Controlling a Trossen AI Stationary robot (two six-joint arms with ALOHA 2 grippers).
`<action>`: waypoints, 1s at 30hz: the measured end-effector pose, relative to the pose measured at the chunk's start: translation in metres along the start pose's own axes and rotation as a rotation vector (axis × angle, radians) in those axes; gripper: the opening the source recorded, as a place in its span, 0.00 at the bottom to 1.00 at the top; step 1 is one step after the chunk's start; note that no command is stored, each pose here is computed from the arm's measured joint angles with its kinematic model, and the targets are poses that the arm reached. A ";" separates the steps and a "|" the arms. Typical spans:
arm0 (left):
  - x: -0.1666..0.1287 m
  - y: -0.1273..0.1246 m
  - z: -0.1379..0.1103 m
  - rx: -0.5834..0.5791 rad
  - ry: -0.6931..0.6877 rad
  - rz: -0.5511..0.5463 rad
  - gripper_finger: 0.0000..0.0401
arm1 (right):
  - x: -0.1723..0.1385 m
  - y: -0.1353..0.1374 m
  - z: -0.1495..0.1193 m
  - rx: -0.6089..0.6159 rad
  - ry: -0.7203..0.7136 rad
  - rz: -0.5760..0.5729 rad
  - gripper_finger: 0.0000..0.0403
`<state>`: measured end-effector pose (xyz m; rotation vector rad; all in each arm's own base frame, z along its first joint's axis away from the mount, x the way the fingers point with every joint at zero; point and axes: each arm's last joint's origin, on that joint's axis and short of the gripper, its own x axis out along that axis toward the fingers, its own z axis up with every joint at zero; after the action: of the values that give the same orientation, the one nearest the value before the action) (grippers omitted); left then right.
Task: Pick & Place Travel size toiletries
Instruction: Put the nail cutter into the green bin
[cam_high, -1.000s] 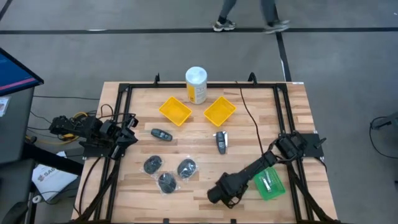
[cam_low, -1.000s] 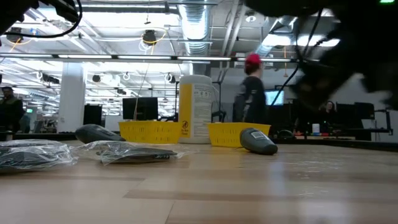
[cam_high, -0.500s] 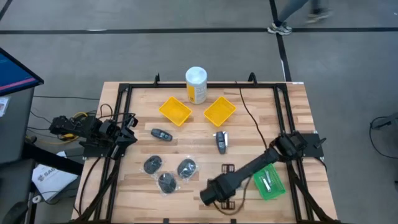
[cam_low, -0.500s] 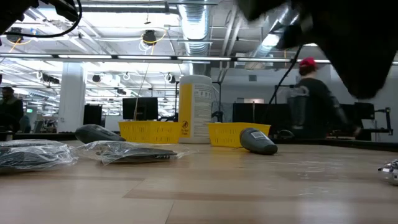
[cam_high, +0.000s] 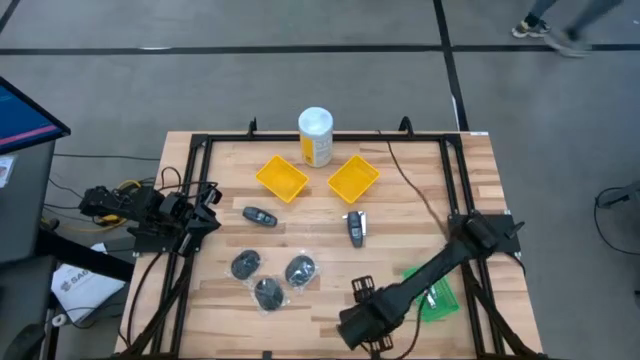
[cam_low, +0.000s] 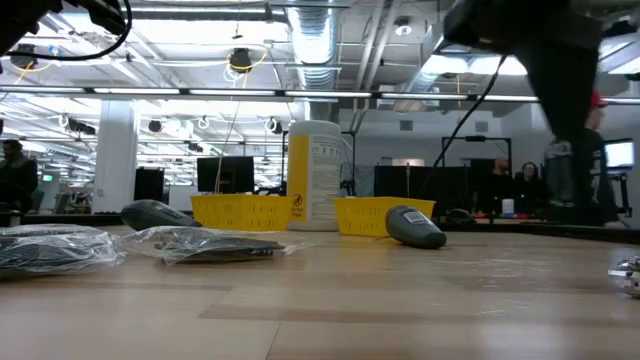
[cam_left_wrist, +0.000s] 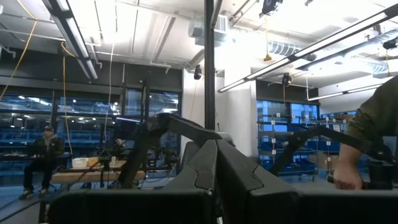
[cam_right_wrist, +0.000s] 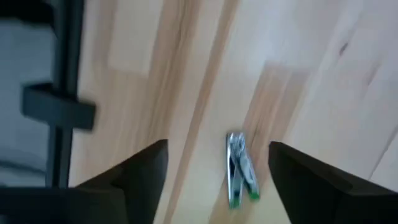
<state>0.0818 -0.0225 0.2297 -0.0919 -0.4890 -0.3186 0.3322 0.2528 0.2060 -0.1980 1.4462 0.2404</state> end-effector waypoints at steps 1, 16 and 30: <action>0.000 0.000 0.000 0.000 0.000 0.000 0.01 | -0.003 -0.002 -0.005 0.005 -0.036 0.007 0.68; 0.000 0.000 0.000 0.015 0.001 0.000 0.01 | 0.048 -0.022 -0.047 -0.038 0.004 0.059 0.68; 0.000 0.001 0.000 0.018 -0.001 0.019 0.01 | 0.071 -0.033 -0.051 -0.033 0.016 0.059 0.46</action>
<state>0.0820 -0.0220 0.2298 -0.0788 -0.4918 -0.2959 0.3003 0.2100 0.1296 -0.1847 1.4663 0.3123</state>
